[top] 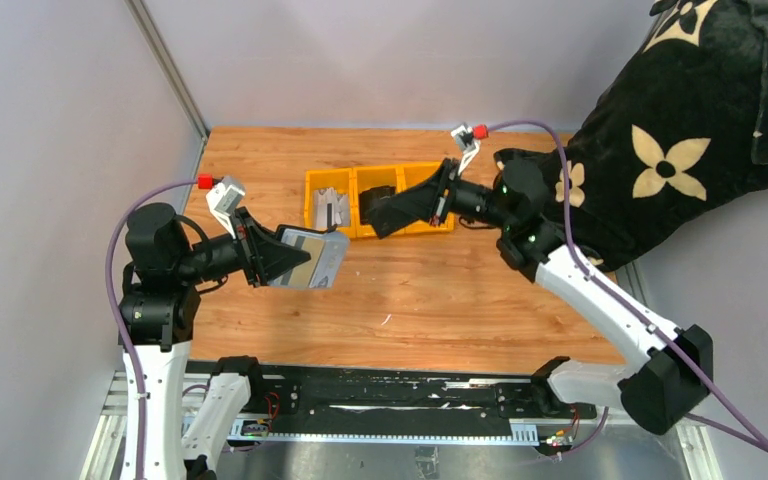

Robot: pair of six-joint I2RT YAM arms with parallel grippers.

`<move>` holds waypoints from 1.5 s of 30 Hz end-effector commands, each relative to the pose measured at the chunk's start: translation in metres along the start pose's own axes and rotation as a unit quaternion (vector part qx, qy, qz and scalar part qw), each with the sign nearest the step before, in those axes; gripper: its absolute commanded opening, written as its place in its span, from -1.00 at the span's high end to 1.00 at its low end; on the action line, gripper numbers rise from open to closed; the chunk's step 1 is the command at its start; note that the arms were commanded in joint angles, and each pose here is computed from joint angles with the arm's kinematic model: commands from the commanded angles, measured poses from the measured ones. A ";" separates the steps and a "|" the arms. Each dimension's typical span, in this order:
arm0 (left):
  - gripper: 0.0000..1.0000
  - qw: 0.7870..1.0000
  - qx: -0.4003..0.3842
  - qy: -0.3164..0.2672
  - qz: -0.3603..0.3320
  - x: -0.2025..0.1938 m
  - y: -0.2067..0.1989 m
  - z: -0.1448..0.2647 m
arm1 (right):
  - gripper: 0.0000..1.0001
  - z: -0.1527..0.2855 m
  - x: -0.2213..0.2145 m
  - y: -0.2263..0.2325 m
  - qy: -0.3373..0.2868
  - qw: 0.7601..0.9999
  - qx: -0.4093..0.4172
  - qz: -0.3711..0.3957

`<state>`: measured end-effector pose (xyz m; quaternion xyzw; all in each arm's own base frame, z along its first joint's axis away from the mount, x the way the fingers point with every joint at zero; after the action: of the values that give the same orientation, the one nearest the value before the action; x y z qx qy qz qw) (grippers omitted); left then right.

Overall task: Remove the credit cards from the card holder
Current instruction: Place the credit card in the storage box.

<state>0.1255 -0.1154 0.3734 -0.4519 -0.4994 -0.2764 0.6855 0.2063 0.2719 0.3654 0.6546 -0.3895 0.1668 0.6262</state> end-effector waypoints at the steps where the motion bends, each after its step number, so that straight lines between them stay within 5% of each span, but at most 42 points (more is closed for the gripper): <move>1: 1.00 0.997 0.037 0.012 -0.068 -0.004 0.007 0.005 | 1.00 0.003 0.012 -0.063 0.076 0.983 -0.151 0.066; 14: 1.00 0.997 -0.008 0.022 -0.072 -0.010 0.002 0.003 | 1.00 -0.061 0.032 -0.233 0.263 0.901 -0.302 0.167; 28: 1.00 0.998 -0.017 0.022 -0.063 -0.006 0.001 0.002 | 1.00 -0.105 -0.010 -0.304 0.329 0.899 -0.231 0.176; 36: 1.00 0.998 -0.025 0.024 -0.054 -0.006 0.001 0.001 | 0.85 -0.110 -0.018 -0.319 0.323 0.901 -0.236 0.169; 41: 1.00 0.998 -0.033 0.024 -0.054 -0.005 -0.002 0.002 | 0.23 -0.117 0.010 -0.316 0.261 0.897 -0.279 0.223; 45: 1.00 0.998 -0.036 0.023 -0.054 -0.004 -0.003 0.002 | 0.18 -0.118 0.049 -0.287 0.195 0.885 -0.306 0.291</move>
<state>0.1271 -0.1129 0.3541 -0.4357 -0.4831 -0.3184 0.6895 0.4675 0.3455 0.1519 0.2807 -0.3500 0.3521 0.8214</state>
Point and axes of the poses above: each gripper's point midway between its finger pads, its own z axis back along the fingers, its own y axis along the line the jaws close on, x = y × z, the point moved 5 cm from there along z, back along the fingers, and after that the axes turned 8 degrees about -z, right-handed, at the moved point
